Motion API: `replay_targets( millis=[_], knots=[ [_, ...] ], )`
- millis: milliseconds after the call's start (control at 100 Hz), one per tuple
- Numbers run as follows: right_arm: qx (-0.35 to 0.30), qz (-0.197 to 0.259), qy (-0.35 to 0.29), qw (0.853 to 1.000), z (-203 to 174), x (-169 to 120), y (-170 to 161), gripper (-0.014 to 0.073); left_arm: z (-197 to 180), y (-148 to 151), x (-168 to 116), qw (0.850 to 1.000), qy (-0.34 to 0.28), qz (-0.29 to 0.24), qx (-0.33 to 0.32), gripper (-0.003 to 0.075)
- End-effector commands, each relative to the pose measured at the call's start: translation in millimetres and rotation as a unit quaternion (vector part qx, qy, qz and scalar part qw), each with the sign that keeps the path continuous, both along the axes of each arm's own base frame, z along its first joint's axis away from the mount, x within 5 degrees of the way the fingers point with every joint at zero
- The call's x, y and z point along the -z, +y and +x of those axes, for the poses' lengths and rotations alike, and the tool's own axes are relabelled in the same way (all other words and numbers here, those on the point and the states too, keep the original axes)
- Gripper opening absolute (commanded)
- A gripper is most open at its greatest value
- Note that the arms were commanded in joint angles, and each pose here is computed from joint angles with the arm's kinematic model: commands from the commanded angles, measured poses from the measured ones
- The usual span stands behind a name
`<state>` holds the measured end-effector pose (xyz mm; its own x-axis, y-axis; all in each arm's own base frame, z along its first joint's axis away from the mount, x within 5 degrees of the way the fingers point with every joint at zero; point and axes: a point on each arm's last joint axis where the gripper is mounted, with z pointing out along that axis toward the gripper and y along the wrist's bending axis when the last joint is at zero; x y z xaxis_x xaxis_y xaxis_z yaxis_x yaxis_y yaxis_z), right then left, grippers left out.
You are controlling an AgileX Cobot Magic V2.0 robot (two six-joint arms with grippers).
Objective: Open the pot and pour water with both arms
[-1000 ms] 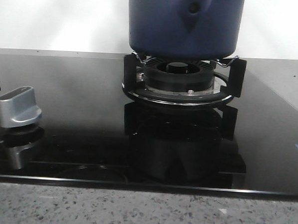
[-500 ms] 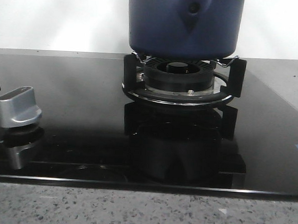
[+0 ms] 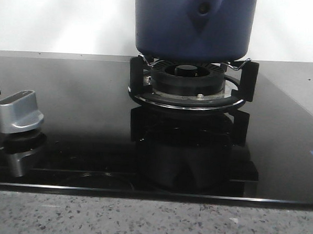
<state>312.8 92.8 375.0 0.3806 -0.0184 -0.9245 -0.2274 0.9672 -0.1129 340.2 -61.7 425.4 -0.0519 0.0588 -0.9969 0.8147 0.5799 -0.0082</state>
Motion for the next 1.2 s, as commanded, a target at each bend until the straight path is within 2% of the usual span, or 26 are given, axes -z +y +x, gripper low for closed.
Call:
replay_targets(
  millis=[0,70,240,350,450,570,730,940,1080,1190],
  knots=[
    [0.015,0.053,-0.066,0.996,-12,-33,-10,-0.0056,-19,-1,-36,0.998,-0.043,-0.051,0.003,0.0191],
    [0.025,0.071,-0.039,0.996,-8,-35,-14,-0.0056,-19,-1,-36,0.998,-0.043,-0.051,0.003,0.0191],
    [0.023,0.043,0.078,0.996,5,-48,-19,-0.0056,-20,-2,-36,0.998,-0.043,-0.051,0.013,0.0191],
    [0.022,0.026,0.148,0.988,7,-65,-24,-0.0056,-21,-3,-36,0.998,-0.043,-0.05,0.019,0.0191],
    [0.019,0.009,0.222,0.975,5,-77,-29,-0.0056,-22,-3,-36,0.998,-0.042,-0.05,0.021,0.0191],
    [0.015,-0.014,0.308,0.951,2,-84,-34,-0.0056,-23,-4,-35,0.997,-0.042,-0.05,0.028,0.0191],
    [0.036,-0.014,0.384,0.923,-6,-91,-55,-0.0056,-26,-16,-34,0.997,-0.041,-0.044,0.051,0.0191],
    [0.112,0.02,0.497,0.86,-18,-77,-114,-0.0056,-32,-40,-34,0.995,-0.039,-0.045,0.083,0.0191],
    [0.164,0.054,0.561,0.81,-24,-59,-157,-0.0056,-36,-57,-35,0.993,-0.042,-0.045,0.097,0.0191],
    [0.198,0.084,0.582,0.784,-27,-38,-186,-0.0056,-38,-69,-35,0.993,-0.041,-0.047,0.101,0.0191]
  ],
)
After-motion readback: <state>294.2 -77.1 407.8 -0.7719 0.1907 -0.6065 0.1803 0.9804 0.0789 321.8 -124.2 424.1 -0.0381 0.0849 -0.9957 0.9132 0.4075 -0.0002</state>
